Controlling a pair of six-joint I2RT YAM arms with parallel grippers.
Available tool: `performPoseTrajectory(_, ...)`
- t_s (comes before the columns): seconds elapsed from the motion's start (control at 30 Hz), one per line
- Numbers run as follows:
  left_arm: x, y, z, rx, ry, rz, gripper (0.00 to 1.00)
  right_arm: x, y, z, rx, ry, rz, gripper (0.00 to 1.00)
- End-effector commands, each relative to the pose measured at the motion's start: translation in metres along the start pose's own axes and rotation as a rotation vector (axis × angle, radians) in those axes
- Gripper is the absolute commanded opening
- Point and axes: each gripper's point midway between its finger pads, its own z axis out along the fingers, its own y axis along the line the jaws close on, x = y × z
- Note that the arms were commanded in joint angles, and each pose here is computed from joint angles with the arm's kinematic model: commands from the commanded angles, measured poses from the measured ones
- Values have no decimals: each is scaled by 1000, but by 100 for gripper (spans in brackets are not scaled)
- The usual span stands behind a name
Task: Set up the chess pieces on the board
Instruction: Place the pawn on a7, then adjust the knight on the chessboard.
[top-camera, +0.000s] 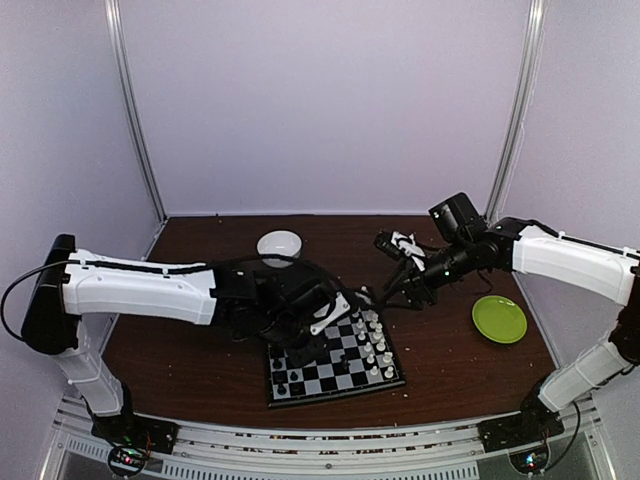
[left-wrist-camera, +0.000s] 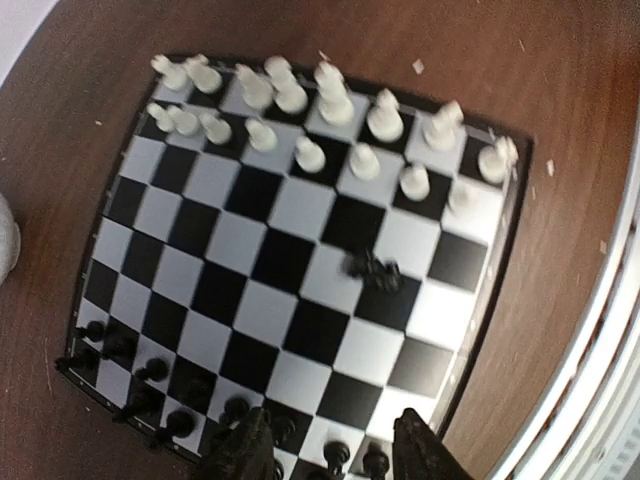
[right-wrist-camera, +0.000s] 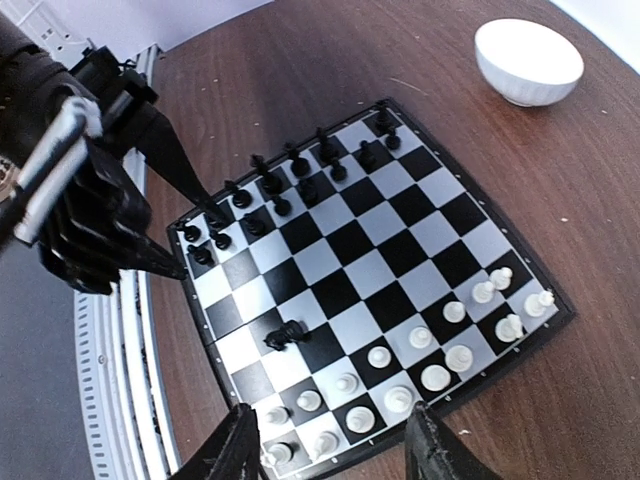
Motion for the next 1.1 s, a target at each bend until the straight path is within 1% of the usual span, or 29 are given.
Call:
performPoseTrajectory(0.0, -34, 14, 11, -80, -62, -279, 43, -15, -33, -29, 170, -59, 29, 50)
performPoseTrajectory(0.07, -35, 11, 19, -68, -57, -328, 44, -15, -42, -37, 204, -76, 50, 51)
performPoseTrajectory(0.17, -33, 4, 35, -46, -29, -356, 47, -16, -54, -49, 253, -101, 76, 51)
performPoseTrajectory(0.27, -33, 0, 47, -52, 1, -355, 48, -18, -58, -57, 275, -120, 84, 52)
performPoseTrajectory(0.53, -26, -7, 76, -68, 79, -349, 50, -17, -55, -62, 262, -139, 84, 52)
performPoseTrajectory(0.7, -29, -13, 86, -46, 96, -334, 50, -17, -53, -63, 256, -143, 81, 52)
performPoseTrajectory(1.07, 4, -11, 97, -77, 203, -301, 51, -17, -52, -61, 242, -141, 86, 53)
